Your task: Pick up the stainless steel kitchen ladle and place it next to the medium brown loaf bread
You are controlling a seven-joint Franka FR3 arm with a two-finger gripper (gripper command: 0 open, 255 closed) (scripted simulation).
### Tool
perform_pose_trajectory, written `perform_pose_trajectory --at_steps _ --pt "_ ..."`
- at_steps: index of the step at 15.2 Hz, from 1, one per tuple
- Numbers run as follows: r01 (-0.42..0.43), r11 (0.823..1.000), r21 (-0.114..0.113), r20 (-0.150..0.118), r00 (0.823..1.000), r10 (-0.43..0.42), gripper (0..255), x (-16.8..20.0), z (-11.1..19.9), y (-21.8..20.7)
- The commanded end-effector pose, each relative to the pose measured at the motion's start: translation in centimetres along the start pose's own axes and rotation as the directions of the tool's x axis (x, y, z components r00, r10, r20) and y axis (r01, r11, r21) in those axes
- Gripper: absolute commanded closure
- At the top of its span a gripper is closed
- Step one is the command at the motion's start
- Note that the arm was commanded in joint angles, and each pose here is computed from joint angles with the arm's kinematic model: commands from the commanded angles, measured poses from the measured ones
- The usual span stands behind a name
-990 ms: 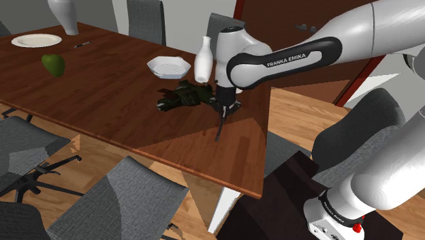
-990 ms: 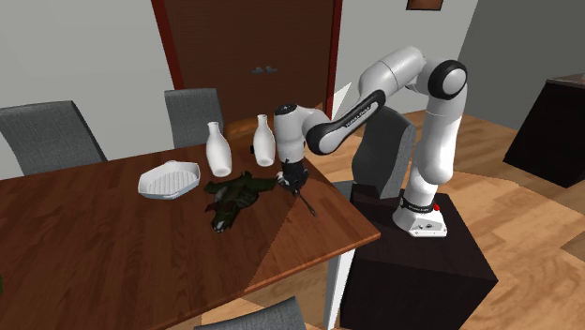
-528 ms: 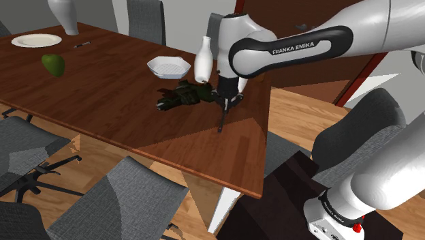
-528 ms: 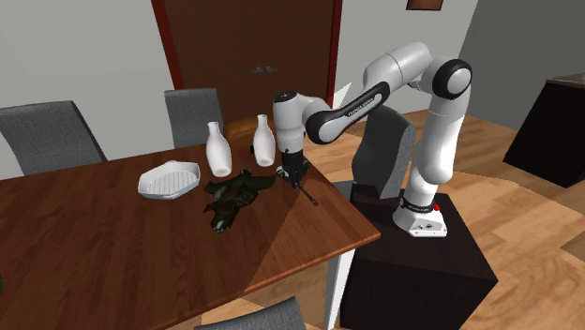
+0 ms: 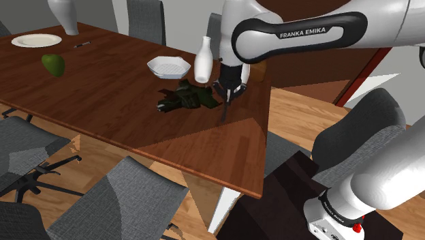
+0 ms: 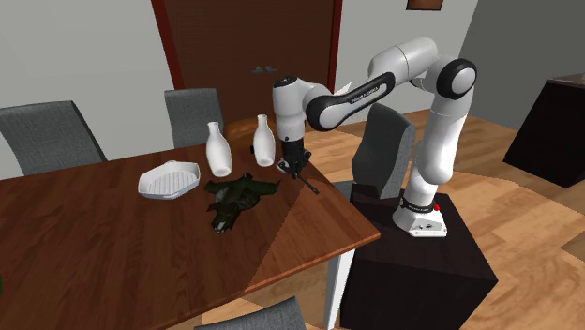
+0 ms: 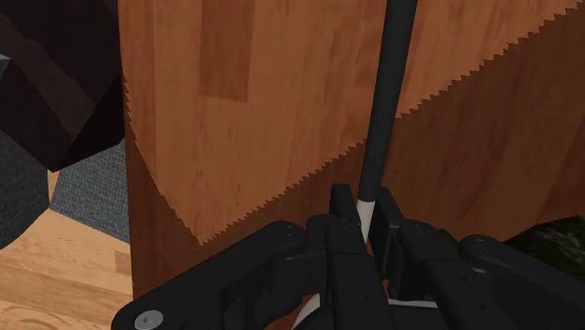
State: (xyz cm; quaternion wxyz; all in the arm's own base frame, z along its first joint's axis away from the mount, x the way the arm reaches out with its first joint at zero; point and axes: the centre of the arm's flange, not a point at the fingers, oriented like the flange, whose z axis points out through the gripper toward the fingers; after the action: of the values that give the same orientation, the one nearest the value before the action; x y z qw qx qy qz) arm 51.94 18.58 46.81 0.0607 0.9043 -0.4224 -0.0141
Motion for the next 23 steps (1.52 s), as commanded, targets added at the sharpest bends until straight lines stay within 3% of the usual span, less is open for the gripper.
perform_pose_trajectory --at_steps 1,17,23 --pt "0.000 1.000 0.000 0.000 1.000 0.000 255 0.0 -1.2 0.1" --pt "0.000 1.000 0.000 0.000 1.000 0.000 255 0.2 -9.4 1.1" --pt "0.000 1.000 0.000 0.000 1.000 0.000 255 7.7 -8.9 3.7"
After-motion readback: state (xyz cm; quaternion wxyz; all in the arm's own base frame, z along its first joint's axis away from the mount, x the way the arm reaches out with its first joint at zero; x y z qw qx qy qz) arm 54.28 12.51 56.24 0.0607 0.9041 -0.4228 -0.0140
